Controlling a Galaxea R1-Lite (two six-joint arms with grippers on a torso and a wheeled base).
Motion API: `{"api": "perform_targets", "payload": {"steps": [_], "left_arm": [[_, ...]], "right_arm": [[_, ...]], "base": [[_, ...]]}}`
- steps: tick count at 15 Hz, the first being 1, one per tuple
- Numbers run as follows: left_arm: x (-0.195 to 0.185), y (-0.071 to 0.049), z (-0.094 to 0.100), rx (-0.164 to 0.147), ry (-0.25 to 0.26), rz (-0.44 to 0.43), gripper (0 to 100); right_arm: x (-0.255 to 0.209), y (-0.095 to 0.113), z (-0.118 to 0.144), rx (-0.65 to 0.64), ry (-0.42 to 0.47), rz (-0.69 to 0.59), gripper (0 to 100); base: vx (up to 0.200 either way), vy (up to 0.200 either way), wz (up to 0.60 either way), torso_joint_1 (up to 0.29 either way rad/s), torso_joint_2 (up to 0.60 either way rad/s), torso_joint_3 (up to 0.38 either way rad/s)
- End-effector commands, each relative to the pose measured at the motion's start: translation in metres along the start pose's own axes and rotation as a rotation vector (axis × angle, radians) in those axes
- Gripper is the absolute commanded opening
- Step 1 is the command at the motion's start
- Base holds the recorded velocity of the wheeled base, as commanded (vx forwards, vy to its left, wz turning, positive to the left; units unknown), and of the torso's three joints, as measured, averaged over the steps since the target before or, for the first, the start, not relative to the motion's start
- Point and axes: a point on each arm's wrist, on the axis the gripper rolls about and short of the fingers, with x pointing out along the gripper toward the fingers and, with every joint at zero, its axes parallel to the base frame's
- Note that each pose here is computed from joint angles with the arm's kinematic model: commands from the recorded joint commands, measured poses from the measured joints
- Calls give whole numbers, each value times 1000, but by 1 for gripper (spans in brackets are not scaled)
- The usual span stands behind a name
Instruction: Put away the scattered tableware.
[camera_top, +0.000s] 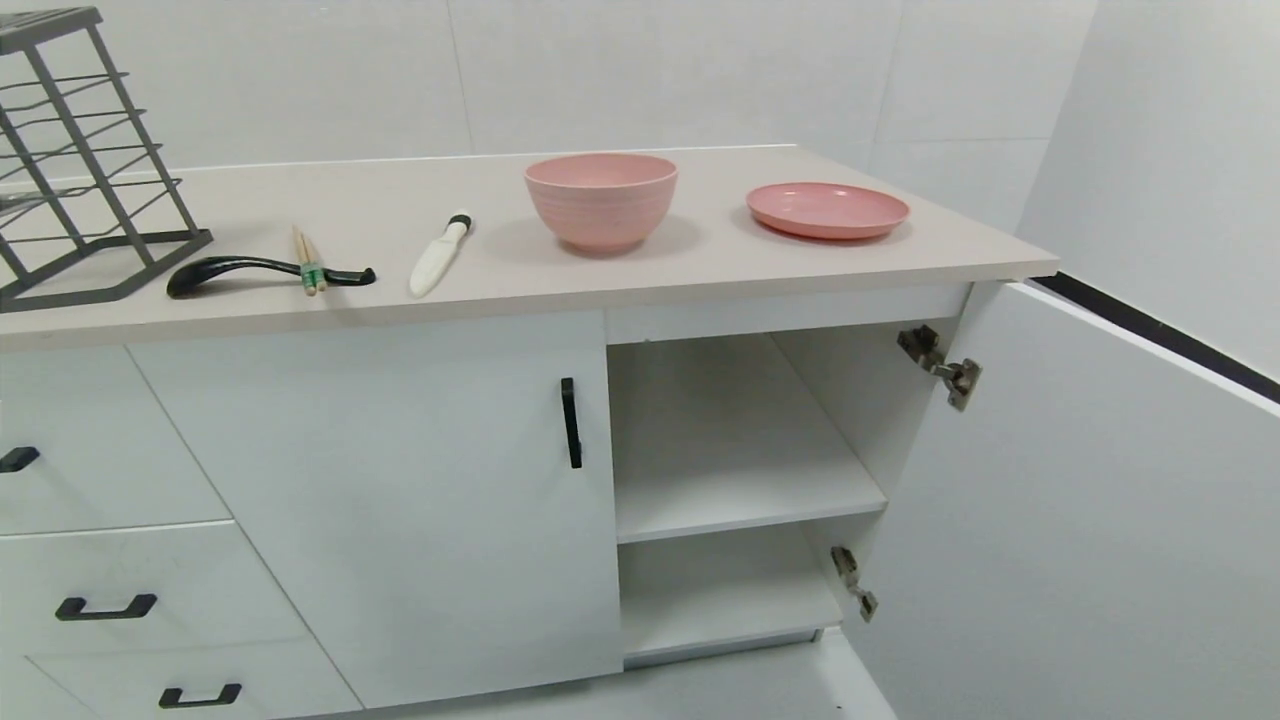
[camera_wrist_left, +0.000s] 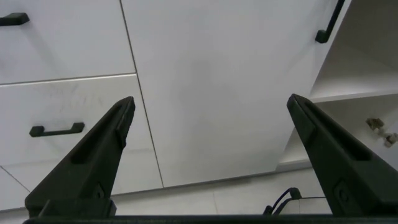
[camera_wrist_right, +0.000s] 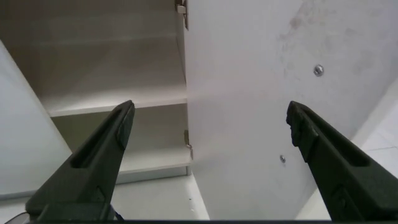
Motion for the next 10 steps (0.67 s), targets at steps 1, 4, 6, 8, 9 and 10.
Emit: {"api": "perform_targets", "payload": {"steps": [1,4,6,8,9,10], "left_arm": [[0,0,0,1,2,3,100],[0,0,0,1,2,3,100],[0,0,0,2,2,3,100],[0,0,0,-1,2,2,100],[0,0,0,-1,2,3,100],[0,0,0,-1,2,3,100]], "right_arm": [[0,0,0,0,-1,0,100],[0,0,0,0,-1,0,100],[0,0,0,0,-1,0,100],[0,0,0,0,-1,0,100],[0,0,0,0,-1,0,100],[0,0,0,0,-1,0,100]], "base": [[0,0,0,0,0,0],[133,0,0,3,0,5],[100,0,0,-4,1,-1],[0,0,0,0,0,0],[0,0,0,0,0,0],[0,0,0,0,0,0]]}}
